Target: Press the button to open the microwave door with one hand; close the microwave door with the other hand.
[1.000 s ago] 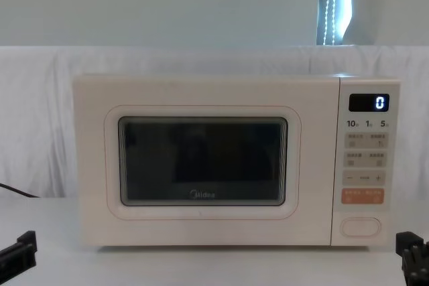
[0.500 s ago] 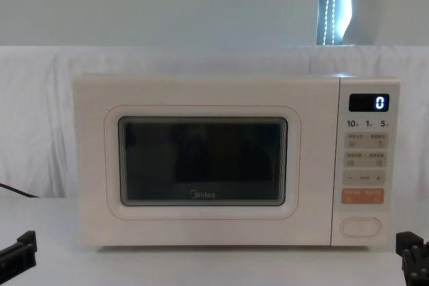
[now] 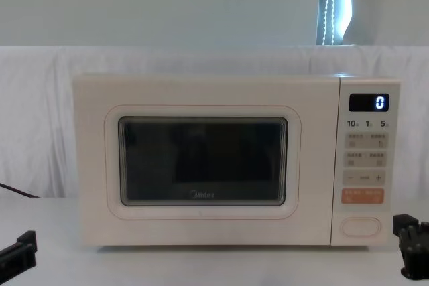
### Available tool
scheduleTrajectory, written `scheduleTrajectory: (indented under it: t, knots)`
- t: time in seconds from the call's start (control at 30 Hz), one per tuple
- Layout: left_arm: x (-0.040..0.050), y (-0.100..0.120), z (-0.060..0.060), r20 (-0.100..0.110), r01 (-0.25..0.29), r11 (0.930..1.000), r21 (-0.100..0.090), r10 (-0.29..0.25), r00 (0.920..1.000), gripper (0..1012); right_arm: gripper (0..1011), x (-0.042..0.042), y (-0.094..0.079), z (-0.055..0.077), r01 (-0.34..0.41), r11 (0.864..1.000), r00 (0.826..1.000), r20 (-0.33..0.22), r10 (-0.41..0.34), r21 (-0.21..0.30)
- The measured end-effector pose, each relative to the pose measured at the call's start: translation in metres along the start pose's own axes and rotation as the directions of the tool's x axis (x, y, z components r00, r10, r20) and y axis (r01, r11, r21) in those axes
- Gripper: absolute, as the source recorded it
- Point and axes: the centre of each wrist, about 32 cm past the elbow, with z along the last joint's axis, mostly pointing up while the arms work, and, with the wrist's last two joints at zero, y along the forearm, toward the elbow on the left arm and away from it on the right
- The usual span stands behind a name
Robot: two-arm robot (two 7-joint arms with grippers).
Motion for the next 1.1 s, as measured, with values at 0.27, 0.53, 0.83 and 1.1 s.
scheduleTrajectory:
  t: [0.27, 0.53, 0.83, 1.1]
  knots:
    - [0.0000, 0.000, 0.000, 0.000, 0.000, 1.0000, 0.000, 0.000, 1.0000, 1001, 0, 0.0116, 0.027, 0.001, 0.013, 0.999, 1.000, -0.017, -0.014, -0.049]
    - [0.0000, 0.000, 0.000, 0.000, 0.000, 1.0000, 0.000, 0.000, 1.0000, 1001, 0, 0.0223, 0.055, 0.002, 0.026, 0.996, 0.998, -0.047, -0.030, -0.083]
    - [0.0000, 0.000, 0.000, 0.000, 0.000, 1.0000, 0.000, 0.000, 1.0000, 1001, 0, 0.0346, 0.079, 0.001, 0.020, 0.995, 0.998, -0.066, -0.026, -0.093]
    - [0.0000, 0.000, 0.000, 0.000, 0.000, 1.0000, 0.000, 0.000, 1.0000, 1001, 0, 0.0432, 0.099, -0.004, 0.027, 0.994, 0.997, -0.063, -0.034, -0.105]
